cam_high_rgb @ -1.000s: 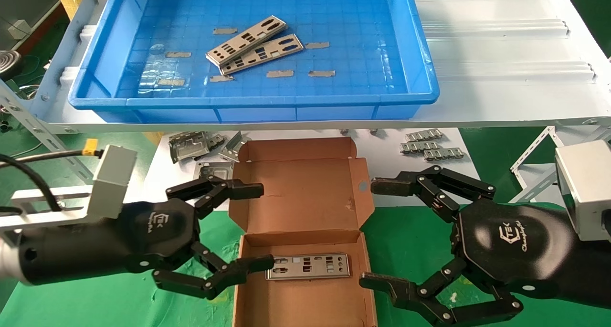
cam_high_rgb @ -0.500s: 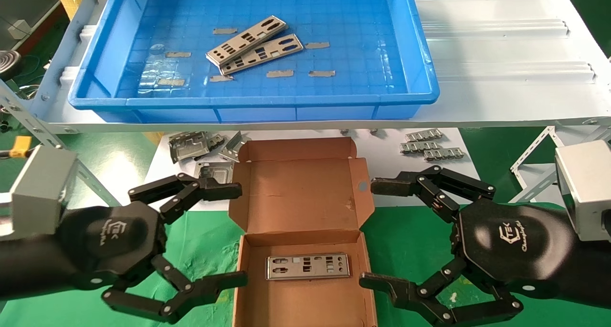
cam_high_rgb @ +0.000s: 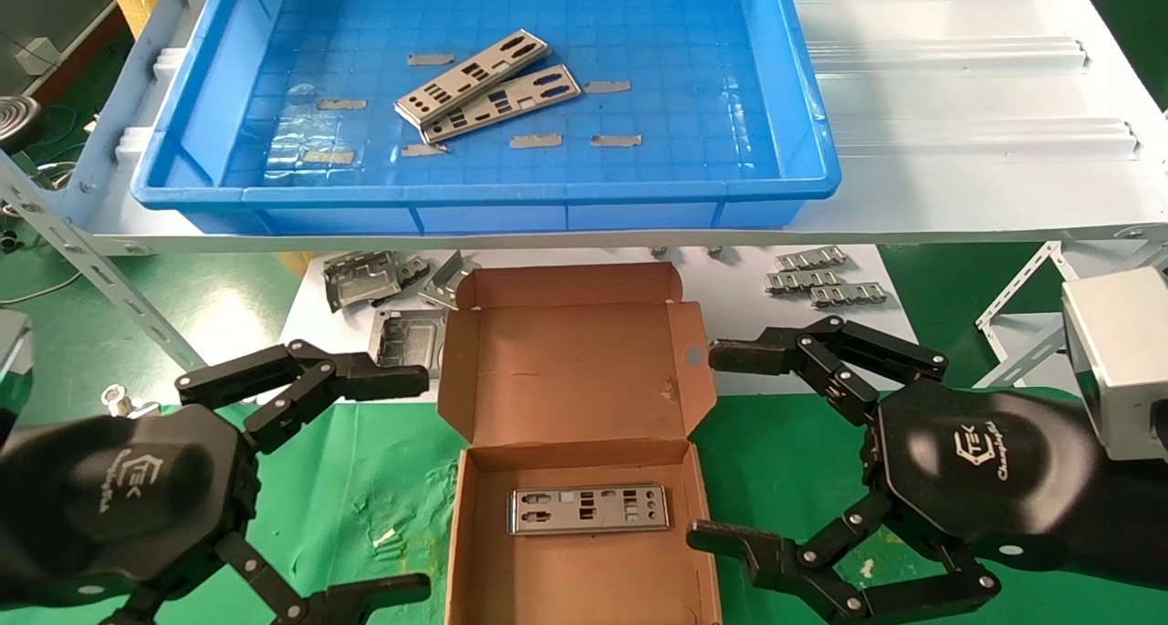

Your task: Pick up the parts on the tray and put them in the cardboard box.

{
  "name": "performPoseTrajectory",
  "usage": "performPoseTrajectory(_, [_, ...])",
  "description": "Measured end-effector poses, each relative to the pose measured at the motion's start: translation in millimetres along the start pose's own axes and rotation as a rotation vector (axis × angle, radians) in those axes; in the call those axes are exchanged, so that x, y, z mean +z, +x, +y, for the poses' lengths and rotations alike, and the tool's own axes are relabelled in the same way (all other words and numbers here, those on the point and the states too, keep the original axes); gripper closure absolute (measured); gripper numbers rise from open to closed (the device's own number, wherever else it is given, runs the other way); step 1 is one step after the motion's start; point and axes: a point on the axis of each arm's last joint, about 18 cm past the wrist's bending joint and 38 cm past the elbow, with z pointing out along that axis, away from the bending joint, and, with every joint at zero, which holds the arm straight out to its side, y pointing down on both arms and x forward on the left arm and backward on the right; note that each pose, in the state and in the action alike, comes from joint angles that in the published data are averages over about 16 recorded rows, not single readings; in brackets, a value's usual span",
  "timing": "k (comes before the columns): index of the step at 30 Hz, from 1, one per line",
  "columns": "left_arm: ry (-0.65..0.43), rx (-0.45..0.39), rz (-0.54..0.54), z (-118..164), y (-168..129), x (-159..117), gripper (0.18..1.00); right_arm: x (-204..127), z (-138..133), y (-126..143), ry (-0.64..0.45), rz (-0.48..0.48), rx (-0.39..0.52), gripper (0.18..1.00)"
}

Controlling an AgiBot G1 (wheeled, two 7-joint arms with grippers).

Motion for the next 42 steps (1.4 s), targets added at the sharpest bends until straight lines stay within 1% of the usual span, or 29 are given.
performPoseTrajectory(42, [0.0, -0.006, -0.002, 2.2, -2.1, 1.2, 0.184, 0.0, 0.0, 0.0, 0.0, 0.0, 0.0, 0.178])
